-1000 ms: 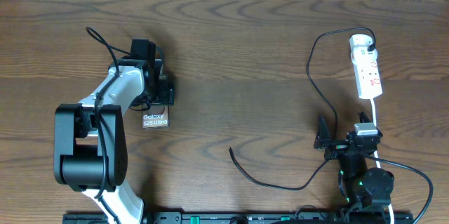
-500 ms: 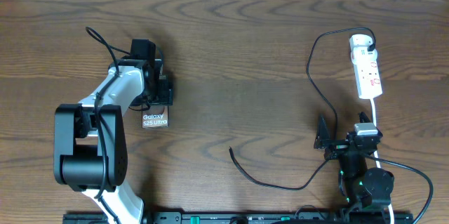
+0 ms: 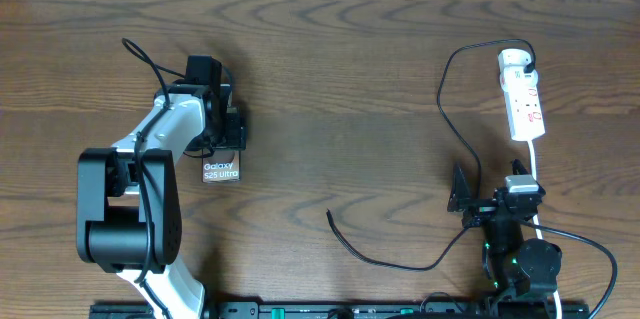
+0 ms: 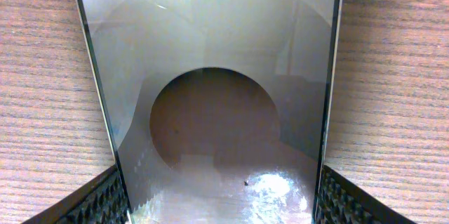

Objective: Plug charger to phone and switch on socket

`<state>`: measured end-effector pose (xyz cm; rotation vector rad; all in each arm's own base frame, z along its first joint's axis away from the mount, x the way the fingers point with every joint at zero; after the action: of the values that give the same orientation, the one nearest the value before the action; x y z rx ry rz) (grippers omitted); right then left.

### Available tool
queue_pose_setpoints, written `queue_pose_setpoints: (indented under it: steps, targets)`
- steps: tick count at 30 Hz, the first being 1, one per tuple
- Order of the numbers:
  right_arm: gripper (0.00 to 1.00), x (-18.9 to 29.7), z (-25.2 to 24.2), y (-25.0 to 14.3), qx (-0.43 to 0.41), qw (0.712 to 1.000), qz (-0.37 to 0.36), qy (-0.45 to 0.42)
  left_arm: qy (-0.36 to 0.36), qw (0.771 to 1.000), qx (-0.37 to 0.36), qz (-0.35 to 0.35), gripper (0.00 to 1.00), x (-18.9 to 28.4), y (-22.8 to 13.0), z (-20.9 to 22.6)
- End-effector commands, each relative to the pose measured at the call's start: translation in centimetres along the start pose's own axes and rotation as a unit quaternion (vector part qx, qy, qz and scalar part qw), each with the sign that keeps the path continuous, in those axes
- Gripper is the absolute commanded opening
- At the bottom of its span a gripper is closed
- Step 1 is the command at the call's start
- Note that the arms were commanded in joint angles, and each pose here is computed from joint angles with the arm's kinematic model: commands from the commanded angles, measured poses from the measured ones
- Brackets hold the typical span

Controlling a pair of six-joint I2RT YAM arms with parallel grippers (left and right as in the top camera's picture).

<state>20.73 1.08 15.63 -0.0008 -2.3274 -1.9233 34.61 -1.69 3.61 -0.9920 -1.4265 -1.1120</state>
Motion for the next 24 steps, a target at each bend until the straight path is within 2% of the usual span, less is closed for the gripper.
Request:
queue_pose_setpoints:
  steps: [1, 6, 10, 12, 19, 24]
  targets:
    - [0.99, 0.01, 0.04, -0.08, 0.004, 1.000, 0.001, -0.001, -0.018, 0.999, 0.001, 0.048, 0.62, -1.87, -2.19, -0.17]
    - [0.99, 0.01, 0.04, -0.07, 0.003, 1.000, 0.001, -0.001, -0.018, 0.999, 0.001, 0.048, 0.57, -1.87, -2.19, -0.17]
    - [0.99, 0.01, 0.04, -0.08, 0.004, 1.000, 0.001, -0.001, -0.018, 0.999, 0.001, 0.048, 0.48, -1.87, -2.19, -0.17]
    - [0.99, 0.01, 0.04, -0.07, 0.004, 1.000, 0.001, -0.001, -0.018, 0.999, 0.001, 0.048, 0.39, -1.87, -2.19, -0.17]
    - [0.99, 0.01, 0.04, -0.07, 0.004, 1.000, 0.001, -0.001, -0.018, 0.999, 0.001, 0.048, 0.25, -1.87, -2.19, -0.17]
    - [0.99, 0.01, 0.04, -0.08, 0.004, 1.000, 0.001, -0.001, -0.018, 0.999, 0.001, 0.048, 0.09, -1.87, -2.19, -0.17]
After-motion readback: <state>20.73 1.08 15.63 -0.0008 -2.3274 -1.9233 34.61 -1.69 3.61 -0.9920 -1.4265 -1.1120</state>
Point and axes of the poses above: each gripper's point midway between its finger pads, its own x axis back along the fingers, its own z axis along the line the jaws close on, y = z × x, the point moved 4 cm from there along x, back along the fingers, and after that the axes turned 12 degrees about x, right-handed, at the moved point
